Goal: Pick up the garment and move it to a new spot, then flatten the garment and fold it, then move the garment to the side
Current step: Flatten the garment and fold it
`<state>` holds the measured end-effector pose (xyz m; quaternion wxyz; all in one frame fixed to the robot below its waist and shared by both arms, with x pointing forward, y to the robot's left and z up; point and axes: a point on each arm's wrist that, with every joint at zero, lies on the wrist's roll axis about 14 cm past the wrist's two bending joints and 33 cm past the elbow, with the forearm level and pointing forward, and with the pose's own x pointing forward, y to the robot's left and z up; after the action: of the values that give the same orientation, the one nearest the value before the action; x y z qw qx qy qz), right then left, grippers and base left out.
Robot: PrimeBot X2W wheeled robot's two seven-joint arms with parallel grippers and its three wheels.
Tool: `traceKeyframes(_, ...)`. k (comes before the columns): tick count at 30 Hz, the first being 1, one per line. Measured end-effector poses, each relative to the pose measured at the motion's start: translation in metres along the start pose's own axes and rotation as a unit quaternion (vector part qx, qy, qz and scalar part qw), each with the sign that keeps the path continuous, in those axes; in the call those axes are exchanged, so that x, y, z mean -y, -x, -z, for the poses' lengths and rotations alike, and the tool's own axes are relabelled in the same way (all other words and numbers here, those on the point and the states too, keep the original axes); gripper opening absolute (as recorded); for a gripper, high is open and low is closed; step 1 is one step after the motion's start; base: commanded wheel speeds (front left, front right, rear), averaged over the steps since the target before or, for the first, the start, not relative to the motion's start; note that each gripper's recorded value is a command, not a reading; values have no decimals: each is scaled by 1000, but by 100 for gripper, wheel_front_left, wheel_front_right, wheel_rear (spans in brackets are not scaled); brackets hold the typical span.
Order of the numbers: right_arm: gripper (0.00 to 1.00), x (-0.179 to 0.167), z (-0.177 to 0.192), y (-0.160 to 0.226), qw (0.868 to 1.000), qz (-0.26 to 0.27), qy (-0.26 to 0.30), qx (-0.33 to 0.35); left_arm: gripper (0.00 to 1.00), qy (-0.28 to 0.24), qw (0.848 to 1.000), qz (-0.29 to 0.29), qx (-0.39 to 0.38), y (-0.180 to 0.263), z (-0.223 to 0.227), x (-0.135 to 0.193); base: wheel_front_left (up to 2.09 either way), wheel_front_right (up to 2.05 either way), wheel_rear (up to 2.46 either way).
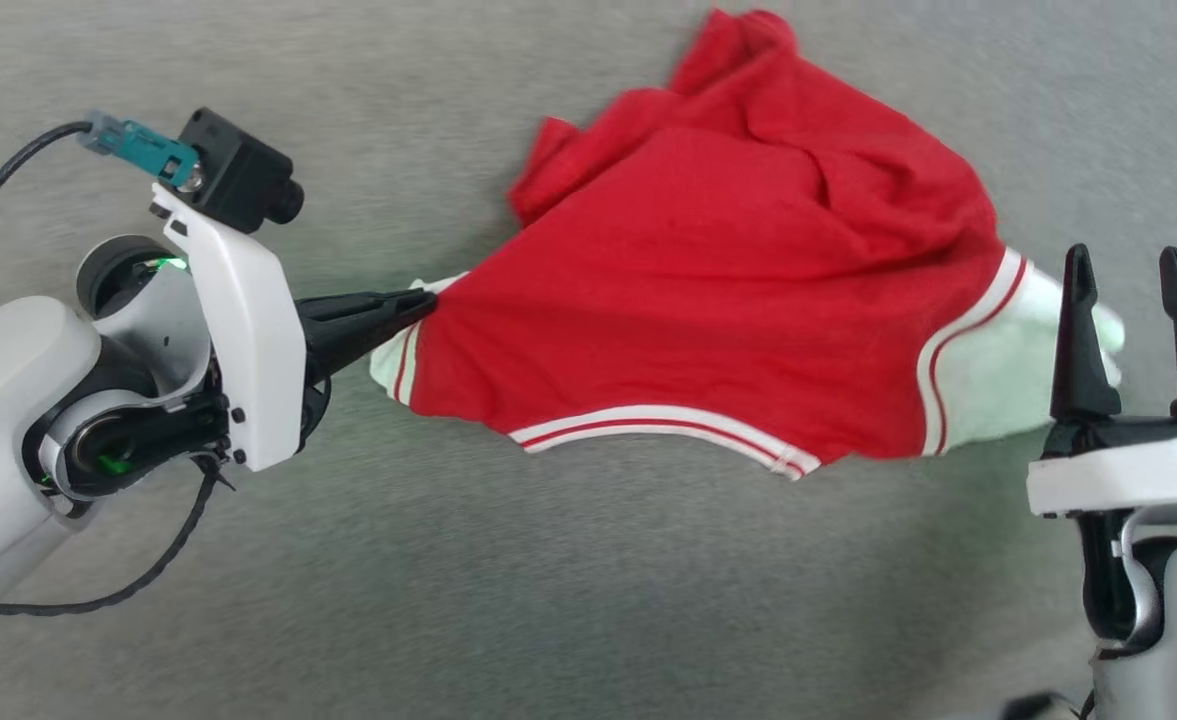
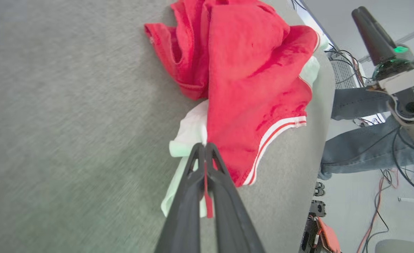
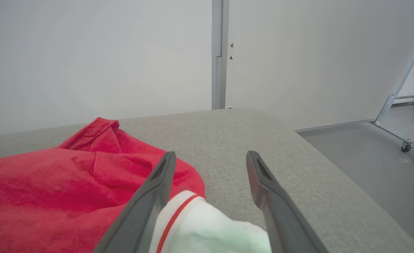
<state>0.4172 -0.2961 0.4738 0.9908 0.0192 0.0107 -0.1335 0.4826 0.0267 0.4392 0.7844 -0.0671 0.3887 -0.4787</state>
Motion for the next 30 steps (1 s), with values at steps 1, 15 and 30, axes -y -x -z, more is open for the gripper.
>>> traceKeyframes(1, 100, -7, -2, -4, 1000, -9, -1, 1, 0, 1, 1000, -13, 5, 8, 0, -3, 0, 0, 0)
traceKeyframes(15, 100, -90, -20, -26, 993, -116, -16, 6, 0, -13, 975, -222, -24, 120, 47, -73, 0, 0, 0)
traceKeyframes(30, 100, -77, -5, -21, 995, -101, -17, -10, 0, -7, 997, -71, -22, 48, 53, -6, 0, 0, 0)
